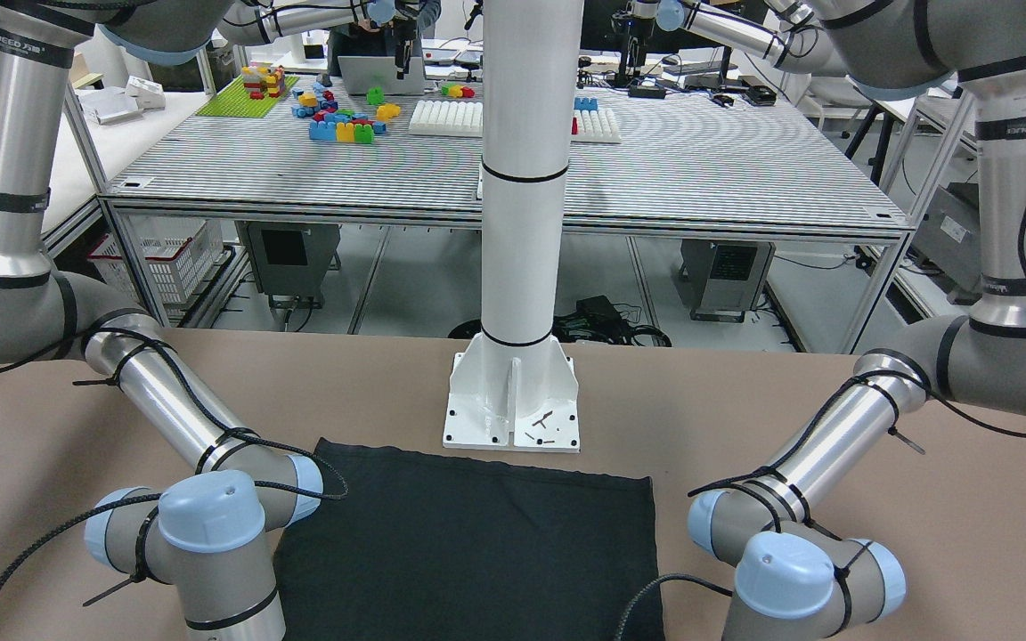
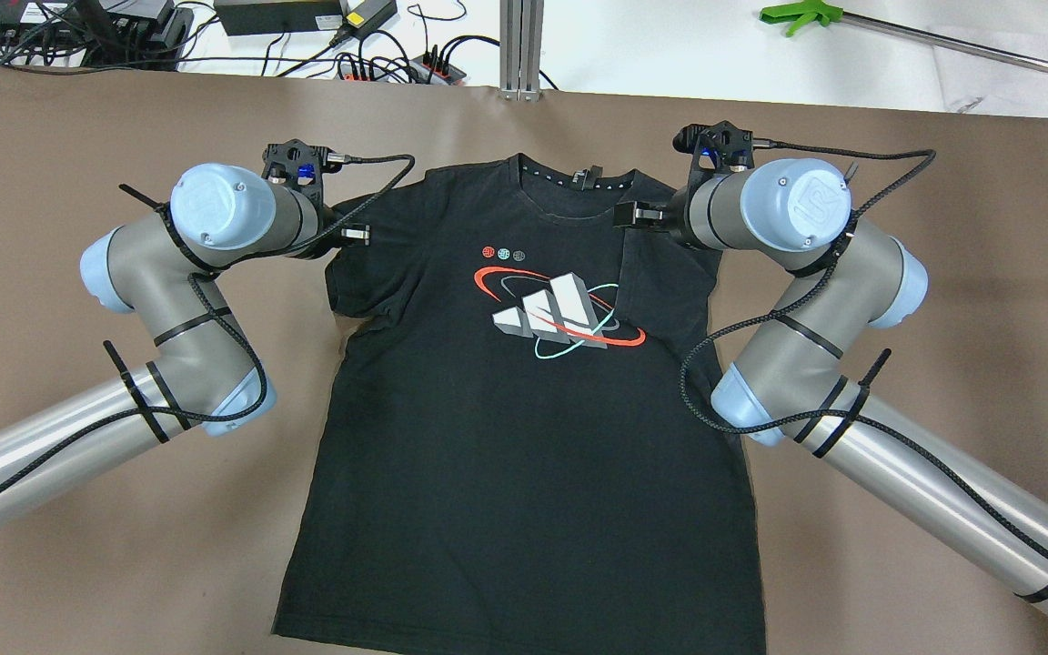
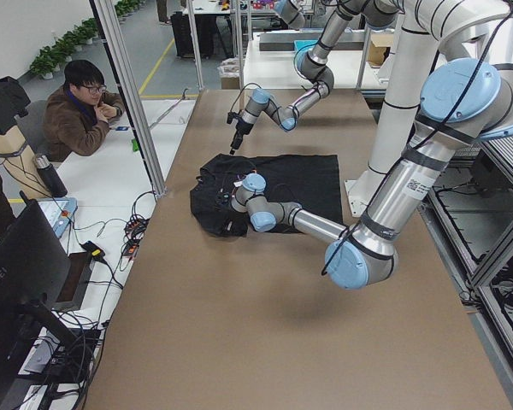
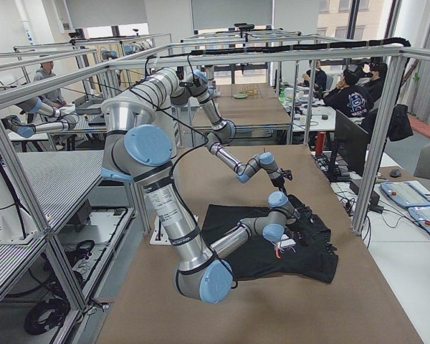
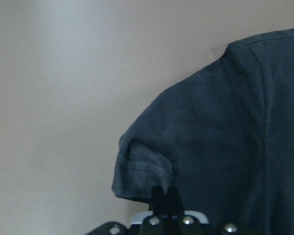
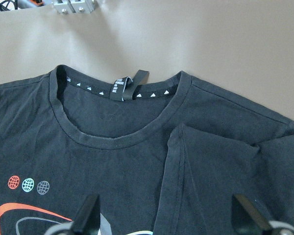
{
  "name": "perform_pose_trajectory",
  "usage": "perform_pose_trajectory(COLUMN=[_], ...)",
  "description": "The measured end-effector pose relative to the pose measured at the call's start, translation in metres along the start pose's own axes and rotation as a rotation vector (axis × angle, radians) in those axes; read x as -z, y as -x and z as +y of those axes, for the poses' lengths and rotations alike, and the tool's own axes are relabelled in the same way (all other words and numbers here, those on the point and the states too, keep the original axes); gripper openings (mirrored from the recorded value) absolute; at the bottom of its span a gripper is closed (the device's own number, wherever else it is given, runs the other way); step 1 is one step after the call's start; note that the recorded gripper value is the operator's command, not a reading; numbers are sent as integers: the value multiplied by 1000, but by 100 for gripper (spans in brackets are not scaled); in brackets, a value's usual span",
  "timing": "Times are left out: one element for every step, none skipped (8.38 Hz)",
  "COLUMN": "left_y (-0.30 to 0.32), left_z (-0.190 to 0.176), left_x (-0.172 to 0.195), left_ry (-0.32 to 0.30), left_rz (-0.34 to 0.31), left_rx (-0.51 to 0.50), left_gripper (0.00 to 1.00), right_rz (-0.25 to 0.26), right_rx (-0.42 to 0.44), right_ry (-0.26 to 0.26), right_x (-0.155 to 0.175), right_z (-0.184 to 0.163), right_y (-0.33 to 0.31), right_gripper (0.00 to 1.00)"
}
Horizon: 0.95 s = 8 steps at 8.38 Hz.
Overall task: Fold clothes
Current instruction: 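Grasp the sleeve nearest the left gripper with the left gripper, then fold the held sleeve inward over the shirt with the left gripper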
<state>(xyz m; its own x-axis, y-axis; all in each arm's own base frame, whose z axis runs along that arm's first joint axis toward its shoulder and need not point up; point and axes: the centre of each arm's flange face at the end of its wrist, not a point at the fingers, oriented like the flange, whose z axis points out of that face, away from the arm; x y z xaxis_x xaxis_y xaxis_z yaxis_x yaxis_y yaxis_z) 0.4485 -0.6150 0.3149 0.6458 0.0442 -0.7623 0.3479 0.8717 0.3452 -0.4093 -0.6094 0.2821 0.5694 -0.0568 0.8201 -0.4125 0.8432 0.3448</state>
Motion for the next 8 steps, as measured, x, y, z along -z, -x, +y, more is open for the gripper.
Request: perform_pose_trajectory(left_y=[-26,-58,-92,-125,-157,-181,-200,-212], left_z=[-9,-14,-15,-16,-16,-12,-2,14], left_x=[19,34,42,45,44,42,39,34], left_ry=[11,26,41,51,60,61,51,27], left_rz=[-14,-21,-21,-19,-16,-16,-17,-28], left_rx=[28,62,94,121,145,159,158,144], left_gripper=[0,0,0,0,9,99,100,100], right_rz=[1,3,5,8,11,13,15,18], right_rx=[0,0,-1,-1,-1,-1,-2,-3], right_ry=[0,0,1,3,4,4,5,8], right_x=[0,-1,-1,-2,-3,-3,-4,-5], right_z=[0,0,1,2,3,3,4,6], right_y=[0,-1,-2,-5,-7,-8,-10,-14], right_gripper=[94,94,94,94,94,94,94,94])
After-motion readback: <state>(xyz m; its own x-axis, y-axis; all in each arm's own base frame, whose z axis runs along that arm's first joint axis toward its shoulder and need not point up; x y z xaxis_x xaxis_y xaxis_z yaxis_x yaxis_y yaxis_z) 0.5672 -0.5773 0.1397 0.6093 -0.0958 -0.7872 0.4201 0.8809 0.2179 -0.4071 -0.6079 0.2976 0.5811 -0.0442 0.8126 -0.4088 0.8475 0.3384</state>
